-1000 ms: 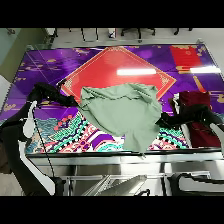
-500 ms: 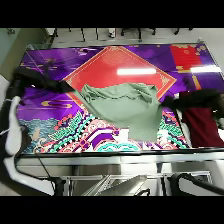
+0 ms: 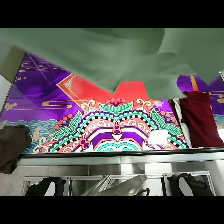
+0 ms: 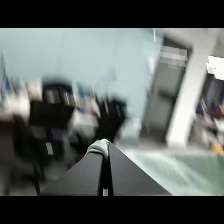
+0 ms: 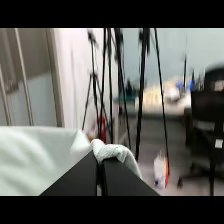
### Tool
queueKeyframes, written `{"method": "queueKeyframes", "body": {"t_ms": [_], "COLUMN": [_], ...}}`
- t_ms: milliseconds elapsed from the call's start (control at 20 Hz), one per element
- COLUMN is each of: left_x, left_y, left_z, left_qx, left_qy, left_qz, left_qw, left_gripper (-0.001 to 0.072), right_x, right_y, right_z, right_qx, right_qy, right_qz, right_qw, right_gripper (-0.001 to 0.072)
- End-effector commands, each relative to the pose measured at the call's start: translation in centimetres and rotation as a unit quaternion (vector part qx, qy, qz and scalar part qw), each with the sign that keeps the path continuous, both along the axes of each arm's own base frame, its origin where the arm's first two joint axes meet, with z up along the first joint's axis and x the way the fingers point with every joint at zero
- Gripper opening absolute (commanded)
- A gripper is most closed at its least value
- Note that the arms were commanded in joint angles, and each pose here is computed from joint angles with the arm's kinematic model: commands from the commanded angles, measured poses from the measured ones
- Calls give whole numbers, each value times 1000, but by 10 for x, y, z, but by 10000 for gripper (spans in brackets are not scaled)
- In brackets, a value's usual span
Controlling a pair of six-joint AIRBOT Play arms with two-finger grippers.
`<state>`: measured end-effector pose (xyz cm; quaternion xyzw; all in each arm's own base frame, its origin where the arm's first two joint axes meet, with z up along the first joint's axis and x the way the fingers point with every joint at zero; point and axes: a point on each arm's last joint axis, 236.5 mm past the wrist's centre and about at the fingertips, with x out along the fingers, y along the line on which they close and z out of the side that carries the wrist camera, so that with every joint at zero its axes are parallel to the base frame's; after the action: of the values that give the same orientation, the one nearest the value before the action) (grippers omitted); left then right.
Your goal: Fold the shirts.
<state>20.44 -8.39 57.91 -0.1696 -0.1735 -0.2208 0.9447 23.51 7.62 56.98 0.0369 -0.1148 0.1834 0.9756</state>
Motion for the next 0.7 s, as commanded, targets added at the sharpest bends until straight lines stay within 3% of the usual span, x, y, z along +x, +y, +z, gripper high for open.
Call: {"method": "queueKeyframes", "body": {"t_ms": [0,200,350,450,650], "left_x": [-98,-57,15,78,192], "left_y": [39,58,62,60,17], "left_z": [34,-8,-62,-126,-294], "left_qx": [-33,-4,16,39,134], "left_qy": [-95,7,136,261,469], "left_qz": [114,162,151,127,34], "left_qw": [988,987,979,956,873], "left_gripper": [12,13,13,13,13], "right_x": [-64,-55,-8,46,146], "right_y": [13,11,11,0,-14], "right_z": [43,37,-15,-79,-239], "right_qx": [-17,0,-4,15,74], "right_qy": [-83,-63,46,159,340], "right_qz": [-16,-9,18,33,51], "right_qw": [996,998,999,987,936], "right_gripper": [22,21,21,20,21]}}
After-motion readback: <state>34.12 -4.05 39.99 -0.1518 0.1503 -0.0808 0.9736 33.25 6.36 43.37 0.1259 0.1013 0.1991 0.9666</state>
